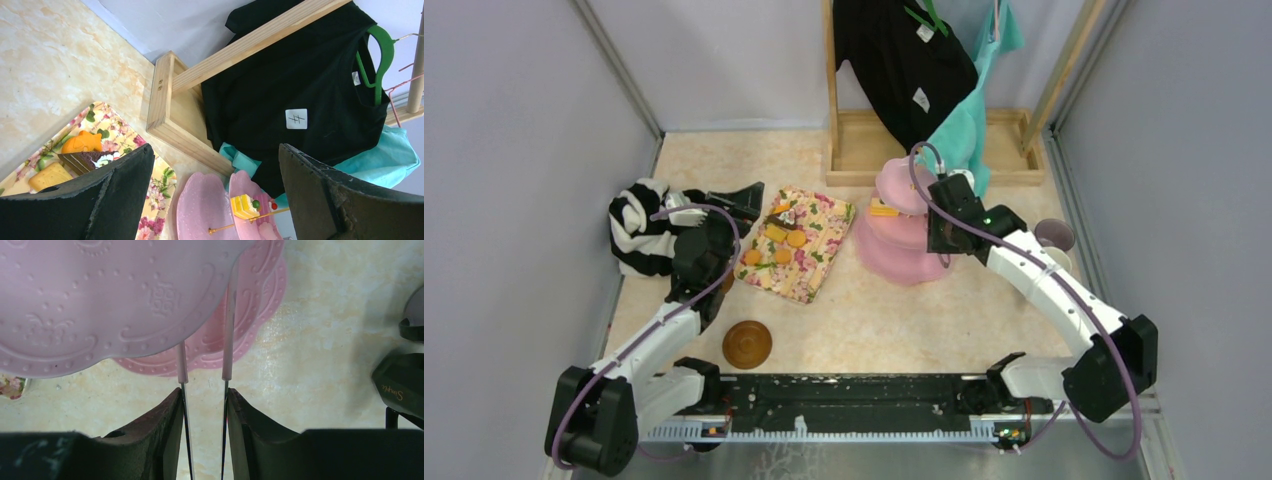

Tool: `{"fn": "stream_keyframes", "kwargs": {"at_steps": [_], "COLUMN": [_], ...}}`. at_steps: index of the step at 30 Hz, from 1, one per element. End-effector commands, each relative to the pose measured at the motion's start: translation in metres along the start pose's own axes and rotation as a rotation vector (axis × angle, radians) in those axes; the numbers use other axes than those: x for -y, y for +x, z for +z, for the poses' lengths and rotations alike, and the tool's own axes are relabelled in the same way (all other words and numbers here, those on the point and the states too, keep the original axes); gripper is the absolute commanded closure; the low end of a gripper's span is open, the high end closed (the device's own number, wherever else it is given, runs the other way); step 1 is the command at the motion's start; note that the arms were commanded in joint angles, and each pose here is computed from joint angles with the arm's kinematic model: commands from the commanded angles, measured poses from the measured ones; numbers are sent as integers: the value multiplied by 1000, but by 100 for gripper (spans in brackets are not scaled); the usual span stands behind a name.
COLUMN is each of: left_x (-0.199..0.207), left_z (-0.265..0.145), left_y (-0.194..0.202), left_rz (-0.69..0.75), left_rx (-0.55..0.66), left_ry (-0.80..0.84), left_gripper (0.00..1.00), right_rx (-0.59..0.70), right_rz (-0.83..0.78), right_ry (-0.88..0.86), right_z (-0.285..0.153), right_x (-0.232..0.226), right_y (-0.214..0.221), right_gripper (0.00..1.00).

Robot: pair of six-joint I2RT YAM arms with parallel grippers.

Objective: Serve the afternoon tea
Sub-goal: Place the desert on the desert table.

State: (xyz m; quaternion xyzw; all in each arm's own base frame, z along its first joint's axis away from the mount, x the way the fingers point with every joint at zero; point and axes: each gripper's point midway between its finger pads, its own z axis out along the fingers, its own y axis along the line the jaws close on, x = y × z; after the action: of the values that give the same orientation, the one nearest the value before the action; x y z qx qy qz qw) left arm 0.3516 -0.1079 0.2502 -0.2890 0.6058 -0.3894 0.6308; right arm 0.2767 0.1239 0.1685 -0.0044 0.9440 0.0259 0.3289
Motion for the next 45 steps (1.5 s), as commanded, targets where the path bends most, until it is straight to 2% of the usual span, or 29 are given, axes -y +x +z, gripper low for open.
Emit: {"fn": "stream_keyframes", "kwargs": {"at_steps": [1, 15, 27, 39, 45], "left_x": [8, 8, -4, -7, -15], "left_z": [-2, -3, -3, -14, -22], "left_y": [-2, -2, -2, -15, -16], "left_rz": [-8, -10, 37, 79, 65], "left_rx": [7, 4, 3, 26, 14], "left_ry": [33, 29, -28, -80, -127], "left_gripper": [1, 1, 1, 1, 1], "right_rx": [52, 63, 146, 270, 297], "right_rz": [35, 42, 10, -111, -181], "right_ry": [-25, -45, -54, -185, -255], "right_z": [-10, -19, -40, -102, -118], "right_x": [1, 2, -4, -59, -97], "right_y": [-10, -5, -14, -17, -11], "right_gripper": [64, 66, 71, 74, 75]}}
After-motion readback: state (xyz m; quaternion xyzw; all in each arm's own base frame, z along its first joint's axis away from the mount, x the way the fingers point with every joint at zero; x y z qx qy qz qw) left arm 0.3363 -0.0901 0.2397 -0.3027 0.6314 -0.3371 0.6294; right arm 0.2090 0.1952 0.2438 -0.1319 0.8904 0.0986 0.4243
